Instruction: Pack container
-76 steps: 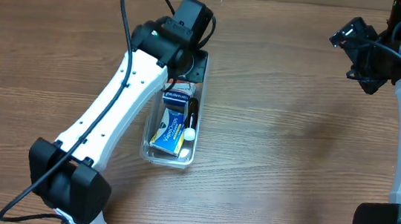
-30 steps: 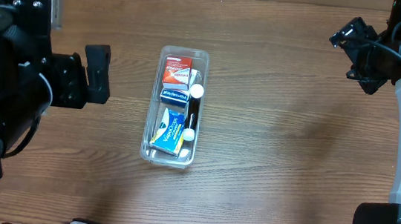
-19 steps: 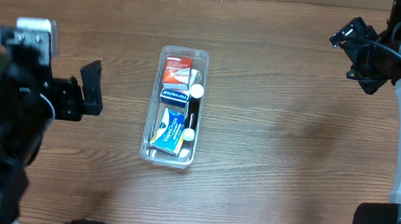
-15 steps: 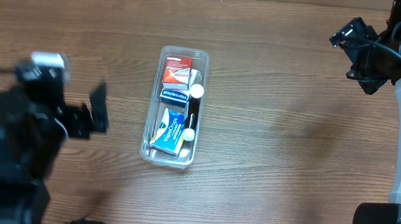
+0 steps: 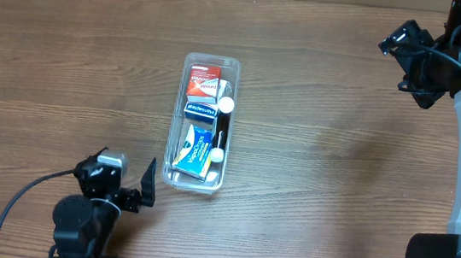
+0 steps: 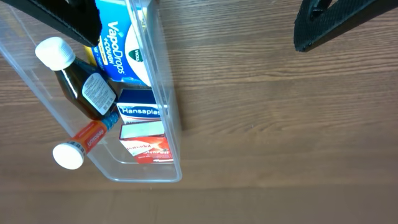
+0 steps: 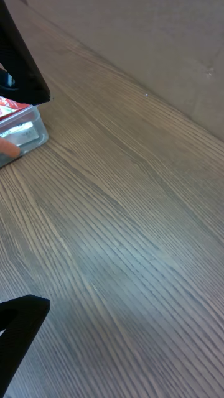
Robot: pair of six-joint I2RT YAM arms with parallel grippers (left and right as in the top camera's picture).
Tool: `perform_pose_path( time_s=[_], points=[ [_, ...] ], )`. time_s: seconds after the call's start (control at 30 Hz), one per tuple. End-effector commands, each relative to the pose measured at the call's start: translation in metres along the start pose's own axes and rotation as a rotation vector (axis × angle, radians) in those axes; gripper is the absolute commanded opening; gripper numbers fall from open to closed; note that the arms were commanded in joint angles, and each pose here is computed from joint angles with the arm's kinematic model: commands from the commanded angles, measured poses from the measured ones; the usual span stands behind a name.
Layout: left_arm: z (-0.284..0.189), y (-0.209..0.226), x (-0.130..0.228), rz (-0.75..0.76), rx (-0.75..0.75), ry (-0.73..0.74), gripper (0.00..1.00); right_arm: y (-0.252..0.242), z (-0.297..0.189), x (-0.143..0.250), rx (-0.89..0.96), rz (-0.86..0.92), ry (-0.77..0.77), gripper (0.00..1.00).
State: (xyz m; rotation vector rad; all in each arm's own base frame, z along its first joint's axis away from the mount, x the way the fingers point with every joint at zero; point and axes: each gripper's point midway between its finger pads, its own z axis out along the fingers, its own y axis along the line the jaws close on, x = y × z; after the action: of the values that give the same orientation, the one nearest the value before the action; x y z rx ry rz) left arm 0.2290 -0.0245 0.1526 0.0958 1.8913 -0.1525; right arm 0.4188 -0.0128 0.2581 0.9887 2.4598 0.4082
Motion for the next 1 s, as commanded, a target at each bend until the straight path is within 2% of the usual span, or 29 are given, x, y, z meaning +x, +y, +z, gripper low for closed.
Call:
perform_pose_path(
  time_s=[0.0,0.03,0.13,0.63,0.73,0.87,0.97],
  points=[
    [0.006,0.000,0.020,-0.011,0.010,0.013,1.00,0.003,-0.006,-0.001,-0.016,-0.002,-0.012,1.00],
    [0.009,0.000,0.034,-0.014,0.009,0.032,1.00,0.003,-0.006,-0.001,-0.016,-0.002,-0.012,1.00],
    [0.008,0.001,0.024,-0.005,0.007,-0.011,1.00,0.003,-0.006,-0.001,-0.016,-0.002,-0.012,1.00],
    [0.008,0.001,0.025,-0.006,0.007,-0.007,1.00,0.003,-0.009,-0.001,-0.016,-0.003,-0.016,1.00],
    [0.008,0.001,0.025,-0.006,0.007,-0.007,1.00,-0.013,-0.039,-0.007,0.058,-0.044,-0.120,1.00],
    [0.008,0.001,0.025,-0.006,0.007,-0.007,1.00,0.018,-0.102,-0.003,-0.047,-0.417,-0.329,1.00],
    [0.008,0.001,0.025,-0.006,0.007,-0.007,1.00,0.026,-0.145,0.026,-0.121,-0.740,-0.487,1.00]
  ],
)
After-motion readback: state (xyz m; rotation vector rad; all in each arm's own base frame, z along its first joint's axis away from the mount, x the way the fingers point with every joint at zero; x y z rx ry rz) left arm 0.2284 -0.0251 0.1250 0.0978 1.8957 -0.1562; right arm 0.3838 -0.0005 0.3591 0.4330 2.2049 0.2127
